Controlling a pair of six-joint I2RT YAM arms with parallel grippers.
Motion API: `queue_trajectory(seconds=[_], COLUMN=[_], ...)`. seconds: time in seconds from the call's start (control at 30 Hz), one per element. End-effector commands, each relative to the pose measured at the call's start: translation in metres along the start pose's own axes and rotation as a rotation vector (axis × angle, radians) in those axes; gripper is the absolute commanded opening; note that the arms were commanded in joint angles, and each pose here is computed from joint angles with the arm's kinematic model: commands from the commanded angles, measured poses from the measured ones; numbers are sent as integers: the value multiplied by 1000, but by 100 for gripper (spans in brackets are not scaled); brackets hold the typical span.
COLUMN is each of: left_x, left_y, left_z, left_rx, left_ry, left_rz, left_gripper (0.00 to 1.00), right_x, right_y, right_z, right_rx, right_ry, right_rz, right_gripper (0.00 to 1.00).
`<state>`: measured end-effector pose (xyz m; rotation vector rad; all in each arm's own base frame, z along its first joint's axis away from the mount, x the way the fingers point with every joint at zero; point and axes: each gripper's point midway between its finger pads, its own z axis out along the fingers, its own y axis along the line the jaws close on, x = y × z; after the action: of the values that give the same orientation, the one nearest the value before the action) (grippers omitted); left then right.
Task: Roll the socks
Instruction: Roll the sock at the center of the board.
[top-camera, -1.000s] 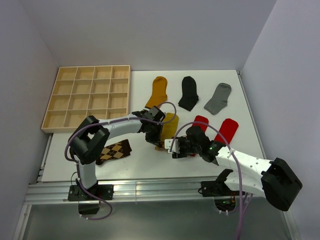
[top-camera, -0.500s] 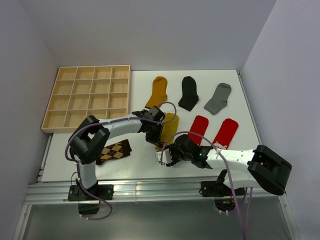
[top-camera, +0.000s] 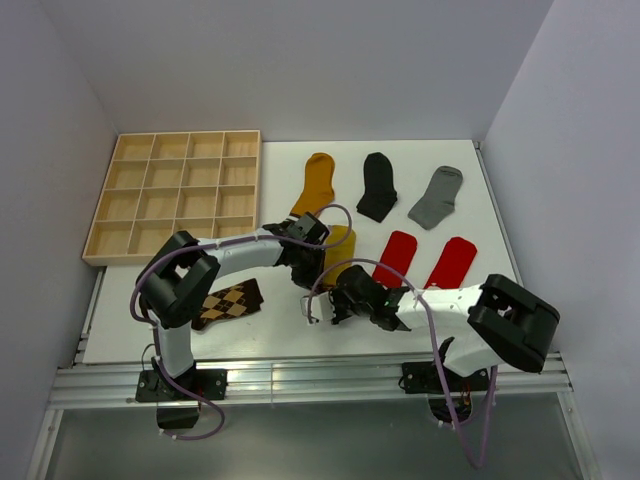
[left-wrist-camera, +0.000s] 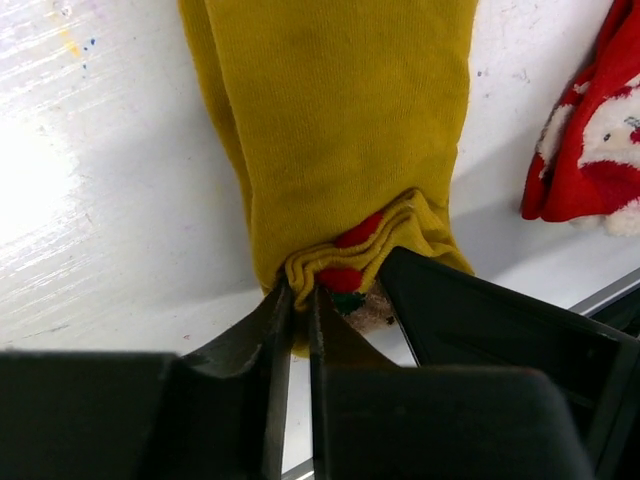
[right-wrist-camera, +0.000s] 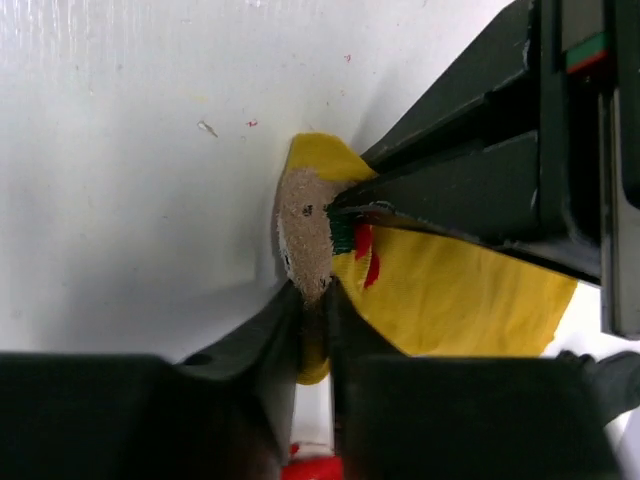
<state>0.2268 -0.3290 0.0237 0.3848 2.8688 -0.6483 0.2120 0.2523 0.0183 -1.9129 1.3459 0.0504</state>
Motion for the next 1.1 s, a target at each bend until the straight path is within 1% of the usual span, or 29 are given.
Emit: queue_trajectory(seconds=[0.0,0.03,0.07,0.1,0.13,0.17,0.2,0.23,0.27,0.33,0.37,0.4,0.43,0.47,0.5,0.53,0.57,0.6,0.63,0.67,0.7,0.77,0.8,0.87,0.9,1.03,1.07], left_x=[12,8,8,6,-1,0,-3,-9,-13,-21,-23,-27,-25,-33,-36,-35,-37,-40,-38,-39,-44,-36,-38,-35,-35,-35,-36], left_y=[1,-3,-3,-5,-9,-9,-9,-9,-9,-13,-11,-14,-10,-8,-11,-6,-4,-6,-2,1,-6,-8,-8,-17,-19,-23,-30], left_z=[1,-2,-3,-5,-11,-12,-16,-23,-26,-39,-41,-49,-50,-54,-64,-64,-66,-71,-71,-72,-77,-73,-73,-69,-67,-57,-56], left_rx=[11,27,27,32,46,47,50,52,55,75,71,85,79,72,88,78,58,69,54,27,49,48,38,53,55,29,38], left_ry=[26,9,2,-10,-50,-61,-80,-128,-151,-214,-242,-273,-289,-339,-375,-394,-427,-455,-468,-506,-542,-557,-584,-620,-628,-670,-691], left_rz=[-17,-18,-36,-46,-52,-80,-98,-112,-153,-185,-226,-241,-256,-282,-283,-289,-295,-288,-279,-268,-247,-174,-147,-56,-27,118,145], left_gripper=[16,21,24,29,36,40,42,45,47,50,50,50,50,50,49,49,49,48,48,48,49,49,49,49,49,52,52], right_x=[-8,-8,-17,-8,-8,-13,-7,-7,-11,-5,-8,-10,-3,-3,1,-3,-3,2,-5,0,0,1,4,8,14,25,28], right_y=[-19,-19,-22,-20,-21,-28,-24,-25,-32,-24,-30,-17,-20,-25,-16,-27,-27,-13,-26,-20,-15,-31,-21,-33,-28,-30,-27], right_z=[-1,-2,-4,-8,-11,-14,-20,-24,-28,-35,-39,-41,-44,-41,-45,-47,-47,-47,-48,-43,-48,-46,-46,-41,-40,-32,-29], right_rx=[35,23,4,-34,-54,-67,-121,-143,-155,-248,-262,-352,-369,-398,-458,-471,-503,-592,-615,-672,-728,-751,-824,-830,-873,-895,-901], right_ry=[-6,-10,-47,-27,-33,-56,-64,-78,-99,-120,-139,-156,-153,-157,-135,-163,-165,-133,-181,-168,-150,-168,-139,-124,-102,-51,-28], right_rz=[40,54,83,121,149,179,234,262,283,370,386,439,483,503,546,572,595,664,694,747,806,858,923,974,1025,1101,1131], right_gripper=[15,15,14,14,13,13,13,13,13,13,13,12,12,12,12,12,12,12,12,12,12,12,12,11,12,11,11])
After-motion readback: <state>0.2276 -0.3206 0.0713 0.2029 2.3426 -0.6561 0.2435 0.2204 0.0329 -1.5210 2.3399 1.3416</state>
